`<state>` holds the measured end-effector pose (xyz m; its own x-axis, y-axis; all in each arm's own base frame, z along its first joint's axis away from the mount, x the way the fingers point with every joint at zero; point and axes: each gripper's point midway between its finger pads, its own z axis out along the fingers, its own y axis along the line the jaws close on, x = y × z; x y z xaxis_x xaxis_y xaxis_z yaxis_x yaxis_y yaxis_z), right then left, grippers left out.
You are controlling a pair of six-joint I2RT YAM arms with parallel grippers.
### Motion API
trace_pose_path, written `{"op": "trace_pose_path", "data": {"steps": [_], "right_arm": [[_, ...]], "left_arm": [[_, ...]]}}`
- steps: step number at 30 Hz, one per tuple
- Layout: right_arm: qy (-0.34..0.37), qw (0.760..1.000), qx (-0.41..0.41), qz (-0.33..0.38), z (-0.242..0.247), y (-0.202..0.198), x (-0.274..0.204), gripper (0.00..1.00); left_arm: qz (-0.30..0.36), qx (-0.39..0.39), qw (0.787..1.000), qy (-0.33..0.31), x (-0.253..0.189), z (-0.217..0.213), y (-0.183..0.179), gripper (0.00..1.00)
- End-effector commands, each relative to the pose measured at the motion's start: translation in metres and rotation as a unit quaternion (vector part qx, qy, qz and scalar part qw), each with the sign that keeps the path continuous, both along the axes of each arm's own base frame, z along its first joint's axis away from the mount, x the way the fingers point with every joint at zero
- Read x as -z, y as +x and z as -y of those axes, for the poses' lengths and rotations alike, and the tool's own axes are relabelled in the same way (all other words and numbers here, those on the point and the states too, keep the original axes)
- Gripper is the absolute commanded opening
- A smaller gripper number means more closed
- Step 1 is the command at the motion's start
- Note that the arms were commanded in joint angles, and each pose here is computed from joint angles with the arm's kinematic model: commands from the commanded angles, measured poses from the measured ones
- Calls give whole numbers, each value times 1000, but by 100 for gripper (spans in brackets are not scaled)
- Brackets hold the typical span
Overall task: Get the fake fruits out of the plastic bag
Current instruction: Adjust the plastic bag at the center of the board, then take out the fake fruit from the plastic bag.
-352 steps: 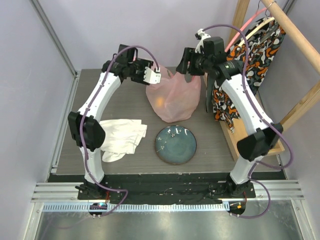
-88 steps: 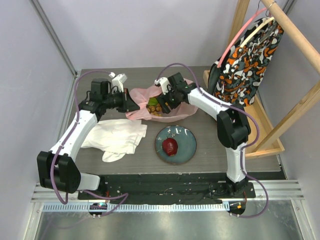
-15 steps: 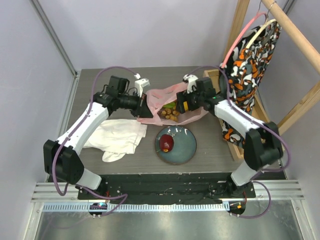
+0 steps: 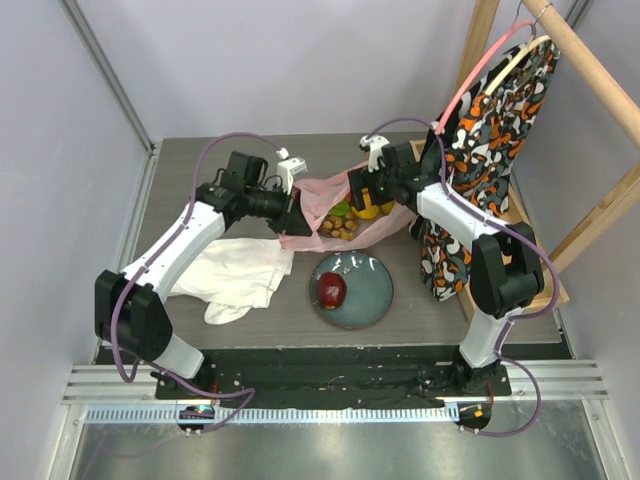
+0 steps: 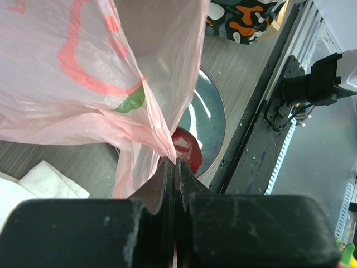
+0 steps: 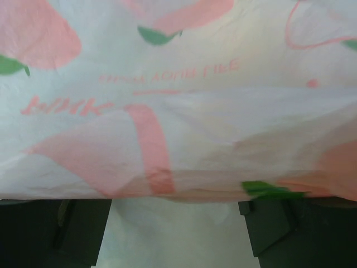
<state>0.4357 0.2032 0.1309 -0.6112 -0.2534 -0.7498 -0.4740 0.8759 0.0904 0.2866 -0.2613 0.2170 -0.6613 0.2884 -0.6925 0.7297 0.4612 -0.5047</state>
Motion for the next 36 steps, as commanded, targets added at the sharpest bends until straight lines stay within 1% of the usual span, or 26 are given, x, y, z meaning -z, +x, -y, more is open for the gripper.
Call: {"op": "trace_pose_path", "data": {"steps": [1, 3, 6, 9, 15, 16, 17, 19, 20, 22, 23, 26, 27, 29, 30, 32, 33, 36], "right_arm": [[-23, 998, -6, 57, -4, 39, -18, 93], [-40, 998, -12, 37, -5, 47, 6, 94], [-61, 997, -18, 41, -7, 64, 22, 95], [-75, 996, -38, 39, -10, 70, 29, 96], [-98, 994, -51, 14, -4, 57, 48, 95], [-97, 994, -51, 17, -3, 57, 47, 93], [-95, 994, -54, 17, -4, 56, 48, 84], [-91, 994, -54, 21, -5, 55, 50, 71], [-87, 994, -51, 29, -5, 55, 44, 62], [-80, 995, -49, 39, -7, 58, 34, 55], [-74, 995, -54, 49, -9, 57, 23, 49], [-70, 994, -64, 60, -9, 51, 2, 43], [-68, 994, -71, 56, -10, 46, 0, 40], [-62, 994, -77, 50, -10, 37, -5, 38], [-53, 994, -83, 52, -10, 30, -16, 35], [-46, 994, -86, 49, -11, 21, -19, 33], [-43, 994, -84, 53, -9, 18, -25, 30], [-41, 994, -88, 41, -8, 9, -30, 29]], "left_arm": [[33, 6, 999, -21, -21, 8, 10, 0], [34, 7, 999, -20, -22, 9, 11, 0], [37, 10, 999, -19, -23, 9, 12, 0], [37, 12, 999, -18, -23, 9, 12, 0], [43, 12, 999, -18, -23, 10, 15, 0], [44, 12, 999, -19, -24, 10, 15, 0], [44, 12, 999, -19, -23, 10, 15, 0], [42, 11, 999, -19, -22, 10, 16, 0], [41, 10, 999, -18, -21, 10, 16, 0], [40, 8, 999, -19, -21, 10, 17, 0], [41, 9, 999, -19, -22, 11, 16, 0], [43, 9, 999, -21, -22, 10, 17, 0], [45, 9, 999, -21, -23, 11, 17, 0], [48, 9, 999, -22, -24, 11, 18, 0], [48, 10, 999, -22, -24, 11, 17, 0], [49, 9, 999, -21, -22, 11, 19, 0], [49, 9, 999, -21, -22, 11, 19, 0], [51, 10, 998, -23, -25, 12, 21, 0]]}}
